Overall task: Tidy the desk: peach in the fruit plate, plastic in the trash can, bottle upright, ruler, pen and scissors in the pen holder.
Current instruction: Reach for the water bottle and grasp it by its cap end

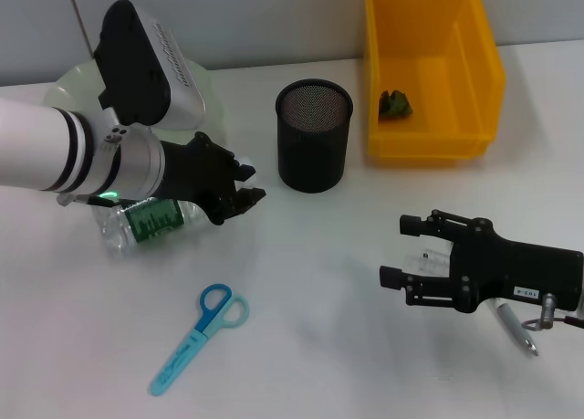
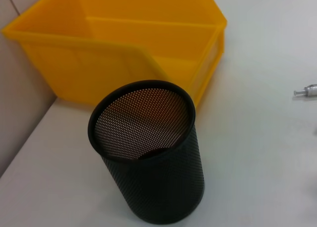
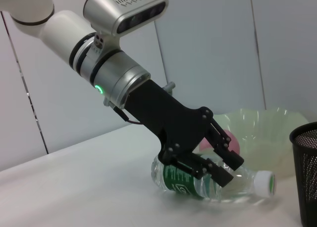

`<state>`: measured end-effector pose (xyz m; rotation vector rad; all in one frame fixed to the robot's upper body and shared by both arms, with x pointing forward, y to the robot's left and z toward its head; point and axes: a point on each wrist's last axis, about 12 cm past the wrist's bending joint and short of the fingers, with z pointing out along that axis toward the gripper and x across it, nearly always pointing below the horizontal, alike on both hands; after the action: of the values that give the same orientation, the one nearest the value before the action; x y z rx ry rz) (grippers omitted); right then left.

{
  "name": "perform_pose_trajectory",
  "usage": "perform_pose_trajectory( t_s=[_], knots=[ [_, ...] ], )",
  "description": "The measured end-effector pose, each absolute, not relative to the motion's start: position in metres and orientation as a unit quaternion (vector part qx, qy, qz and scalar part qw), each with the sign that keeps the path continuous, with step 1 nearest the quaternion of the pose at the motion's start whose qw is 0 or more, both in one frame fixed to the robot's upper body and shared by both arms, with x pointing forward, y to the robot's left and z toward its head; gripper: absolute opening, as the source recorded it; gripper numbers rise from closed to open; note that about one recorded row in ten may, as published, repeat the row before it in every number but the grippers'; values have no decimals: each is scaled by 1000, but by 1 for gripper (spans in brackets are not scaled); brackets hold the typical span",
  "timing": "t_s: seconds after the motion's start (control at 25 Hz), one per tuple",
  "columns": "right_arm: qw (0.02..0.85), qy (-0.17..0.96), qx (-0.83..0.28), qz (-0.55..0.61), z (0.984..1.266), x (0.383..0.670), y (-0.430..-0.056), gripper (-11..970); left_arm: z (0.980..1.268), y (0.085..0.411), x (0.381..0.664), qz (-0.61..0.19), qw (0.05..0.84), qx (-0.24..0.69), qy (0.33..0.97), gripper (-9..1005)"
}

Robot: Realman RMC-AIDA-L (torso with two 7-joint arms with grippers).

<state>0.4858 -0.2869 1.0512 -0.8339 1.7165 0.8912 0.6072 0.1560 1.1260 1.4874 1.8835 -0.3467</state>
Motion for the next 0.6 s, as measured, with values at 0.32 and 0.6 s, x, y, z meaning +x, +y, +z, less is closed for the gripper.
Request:
perform_pose_trajectory(
  t_s=[0.32,0.6],
  knots=[
    [494,709,-343,367,1052,486,-288,843,1130,151,608,-132,358,576,723,382],
    [494,709,-344,368,1051,486,-288,843,1131,136,611,-111,365,597,706,782]
  ],
)
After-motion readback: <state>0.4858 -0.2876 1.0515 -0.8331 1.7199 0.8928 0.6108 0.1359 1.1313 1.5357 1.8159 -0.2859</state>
